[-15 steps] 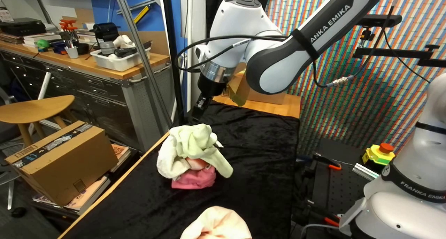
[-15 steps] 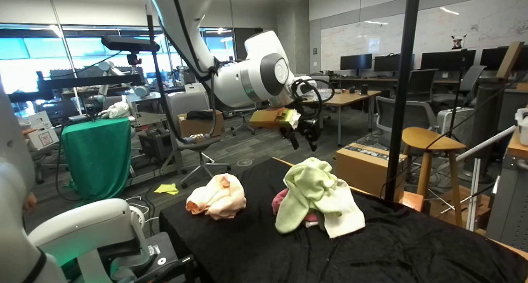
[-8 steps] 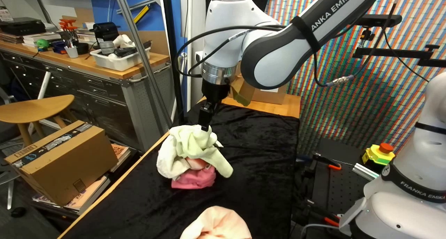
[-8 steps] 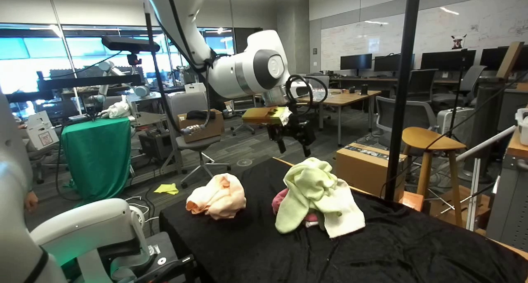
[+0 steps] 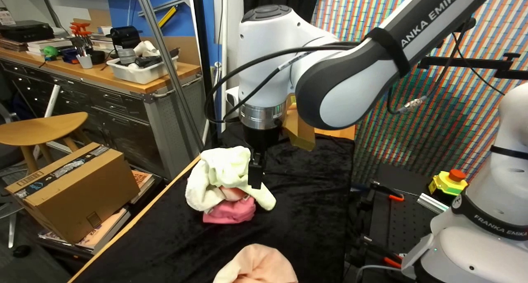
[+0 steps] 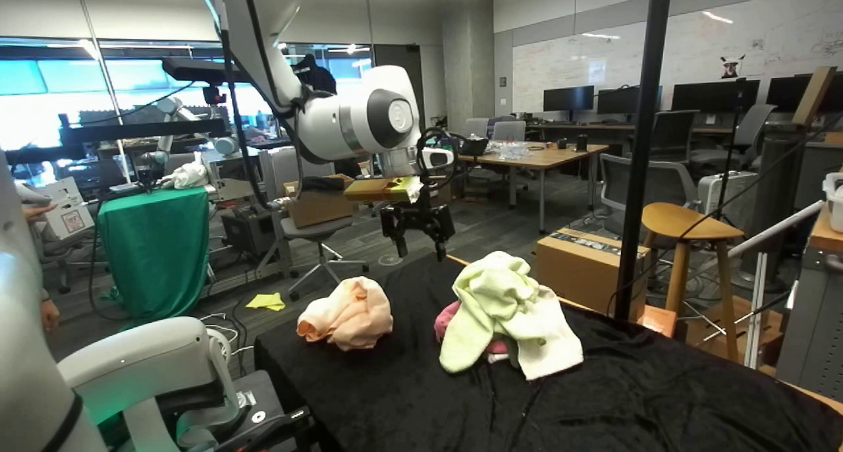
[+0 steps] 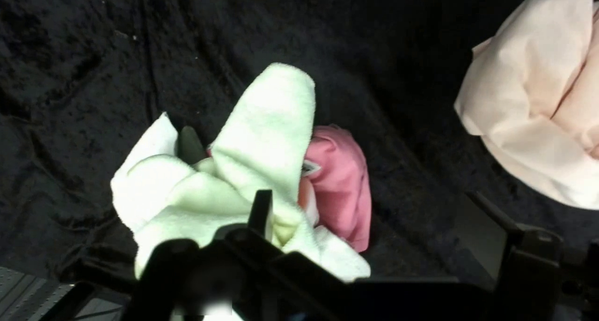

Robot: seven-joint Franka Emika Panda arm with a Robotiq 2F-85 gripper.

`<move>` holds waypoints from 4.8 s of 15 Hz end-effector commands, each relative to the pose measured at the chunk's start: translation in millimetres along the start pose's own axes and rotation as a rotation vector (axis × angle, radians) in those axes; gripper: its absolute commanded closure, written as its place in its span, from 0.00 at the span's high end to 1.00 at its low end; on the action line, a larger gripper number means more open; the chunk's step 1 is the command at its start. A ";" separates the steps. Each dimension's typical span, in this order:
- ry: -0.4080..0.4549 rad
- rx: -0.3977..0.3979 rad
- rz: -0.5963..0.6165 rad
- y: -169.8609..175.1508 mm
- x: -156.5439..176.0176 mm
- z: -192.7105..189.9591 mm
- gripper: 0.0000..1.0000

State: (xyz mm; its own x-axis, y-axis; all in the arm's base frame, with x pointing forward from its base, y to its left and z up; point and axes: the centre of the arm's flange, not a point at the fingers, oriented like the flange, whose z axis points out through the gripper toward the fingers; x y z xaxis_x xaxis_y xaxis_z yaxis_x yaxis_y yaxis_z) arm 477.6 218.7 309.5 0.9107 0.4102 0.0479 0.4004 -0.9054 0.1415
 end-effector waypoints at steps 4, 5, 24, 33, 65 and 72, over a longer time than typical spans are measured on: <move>-0.072 0.021 -0.064 -84.9 4.4 29.2 1.00; -0.085 0.027 -0.060 -96.7 4.3 33.8 1.00; -0.164 0.324 -0.019 -157.1 30.8 91.5 1.00; -0.158 0.287 -0.207 -158.5 17.0 123.1 1.00; -0.050 0.199 -0.320 -101.3 27.0 145.9 1.00; -0.061 0.225 -0.335 -110.7 24.6 151.8 1.00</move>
State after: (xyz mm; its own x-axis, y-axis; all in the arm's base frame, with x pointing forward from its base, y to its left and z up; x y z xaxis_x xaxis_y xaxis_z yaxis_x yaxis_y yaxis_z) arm 469.4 311.5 147.1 0.7343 0.6772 -0.0469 0.6744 -0.7357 -0.0625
